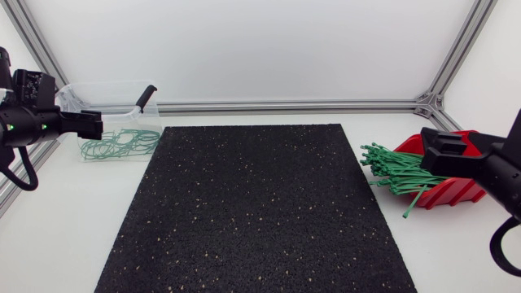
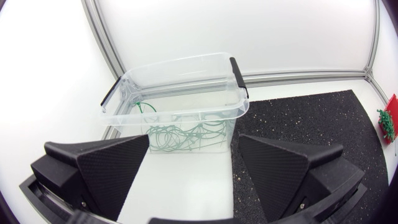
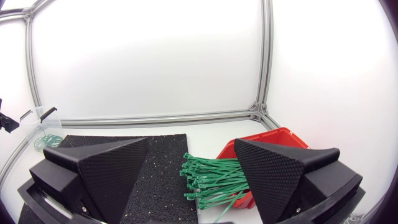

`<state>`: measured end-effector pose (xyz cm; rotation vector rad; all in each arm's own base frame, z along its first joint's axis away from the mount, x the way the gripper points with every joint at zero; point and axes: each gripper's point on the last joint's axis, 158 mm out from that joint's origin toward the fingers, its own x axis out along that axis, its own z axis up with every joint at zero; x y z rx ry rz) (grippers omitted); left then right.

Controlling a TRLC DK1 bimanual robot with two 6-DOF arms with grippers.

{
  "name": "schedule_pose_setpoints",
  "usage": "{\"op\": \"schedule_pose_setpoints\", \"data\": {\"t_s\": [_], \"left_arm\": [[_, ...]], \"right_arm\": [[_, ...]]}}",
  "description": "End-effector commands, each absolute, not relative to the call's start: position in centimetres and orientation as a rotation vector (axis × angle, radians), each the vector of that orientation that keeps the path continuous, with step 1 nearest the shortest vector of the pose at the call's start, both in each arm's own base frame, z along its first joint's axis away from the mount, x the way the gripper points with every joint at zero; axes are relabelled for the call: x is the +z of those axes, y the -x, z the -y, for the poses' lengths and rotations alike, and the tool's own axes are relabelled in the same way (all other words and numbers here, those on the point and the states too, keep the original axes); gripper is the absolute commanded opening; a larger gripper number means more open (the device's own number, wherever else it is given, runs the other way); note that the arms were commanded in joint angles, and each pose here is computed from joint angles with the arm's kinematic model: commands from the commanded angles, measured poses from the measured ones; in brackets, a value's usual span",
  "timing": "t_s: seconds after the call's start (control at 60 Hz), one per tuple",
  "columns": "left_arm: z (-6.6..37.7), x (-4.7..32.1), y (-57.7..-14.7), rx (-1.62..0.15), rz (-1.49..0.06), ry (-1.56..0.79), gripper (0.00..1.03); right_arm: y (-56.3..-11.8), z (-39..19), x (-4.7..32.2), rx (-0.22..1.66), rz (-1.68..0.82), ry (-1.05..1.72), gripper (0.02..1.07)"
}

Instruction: Take a green cable tie from the red box, thread the tail through the head to close it, then place it in the transparent bin on the left.

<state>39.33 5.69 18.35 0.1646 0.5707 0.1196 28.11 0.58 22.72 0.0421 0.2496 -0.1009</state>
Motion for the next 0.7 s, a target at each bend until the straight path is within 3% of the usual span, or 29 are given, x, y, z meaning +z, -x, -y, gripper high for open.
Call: {"op": "schedule_pose_setpoints", "data": {"t_s": [0.0,0.683], "left_arm": [[-5.0,18.1,-38.2,0.101,-0.549,-0.176,1.0],[-3.4,17.3,-32.4,0.098,-0.299,-0.174,1.0]], "right_arm": [[-27.8,-0.2,21.7,-0.099,-0.238,-0.015,1.02],[-25.6,0.2,16.6,-0.03,-0.102,-0.012,1.02]]}}
